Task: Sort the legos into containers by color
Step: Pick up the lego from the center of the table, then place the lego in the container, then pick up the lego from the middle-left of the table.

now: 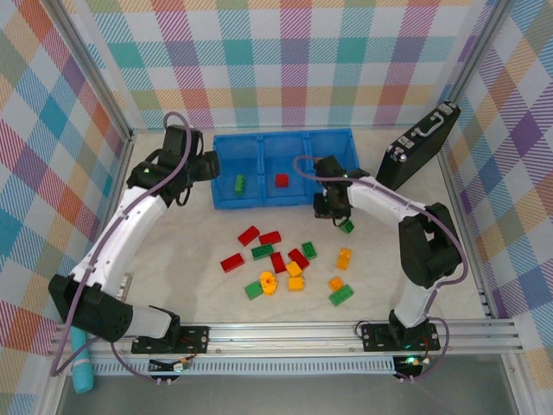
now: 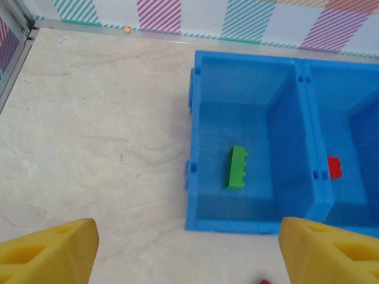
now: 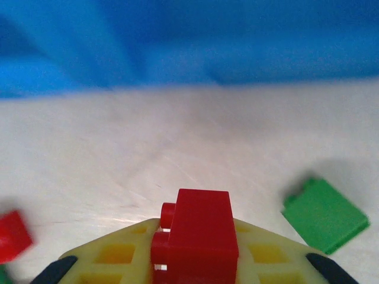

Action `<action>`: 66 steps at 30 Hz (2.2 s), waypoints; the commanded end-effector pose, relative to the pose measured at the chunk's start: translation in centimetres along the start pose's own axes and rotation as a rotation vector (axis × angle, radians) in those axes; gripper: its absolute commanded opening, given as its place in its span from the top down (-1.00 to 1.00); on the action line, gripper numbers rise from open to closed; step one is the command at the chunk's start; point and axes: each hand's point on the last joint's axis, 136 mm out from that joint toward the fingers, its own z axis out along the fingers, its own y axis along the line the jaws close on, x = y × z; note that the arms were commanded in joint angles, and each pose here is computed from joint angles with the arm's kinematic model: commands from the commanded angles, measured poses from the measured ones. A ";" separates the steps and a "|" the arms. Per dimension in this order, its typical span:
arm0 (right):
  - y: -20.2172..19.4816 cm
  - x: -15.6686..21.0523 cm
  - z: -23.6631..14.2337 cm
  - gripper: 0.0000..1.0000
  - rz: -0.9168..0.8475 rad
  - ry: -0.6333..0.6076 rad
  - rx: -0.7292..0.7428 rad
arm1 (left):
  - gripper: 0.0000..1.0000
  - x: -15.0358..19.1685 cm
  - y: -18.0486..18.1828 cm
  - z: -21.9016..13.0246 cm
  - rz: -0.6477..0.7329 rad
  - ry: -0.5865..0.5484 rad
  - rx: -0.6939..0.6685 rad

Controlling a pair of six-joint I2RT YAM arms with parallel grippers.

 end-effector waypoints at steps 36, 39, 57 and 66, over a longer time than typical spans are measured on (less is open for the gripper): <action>11.1 -13.9 2.3 0.08 -0.420 -0.188 -0.069 | -0.60 19.3 -0.8 1.6 -0.026 0.495 0.181; 11.4 -14.4 1.3 0.01 -0.422 -0.212 -0.079 | -0.59 21.4 -1.5 1.8 0.056 0.531 0.161; 10.1 -13.5 -8.3 -0.28 -0.368 -0.320 -0.109 | -0.55 28.1 -3.6 4.2 0.406 0.636 0.119; 5.6 -8.2 -10.2 -0.32 -0.265 -0.266 -0.035 | -0.53 29.3 -4.4 5.0 0.455 0.686 0.143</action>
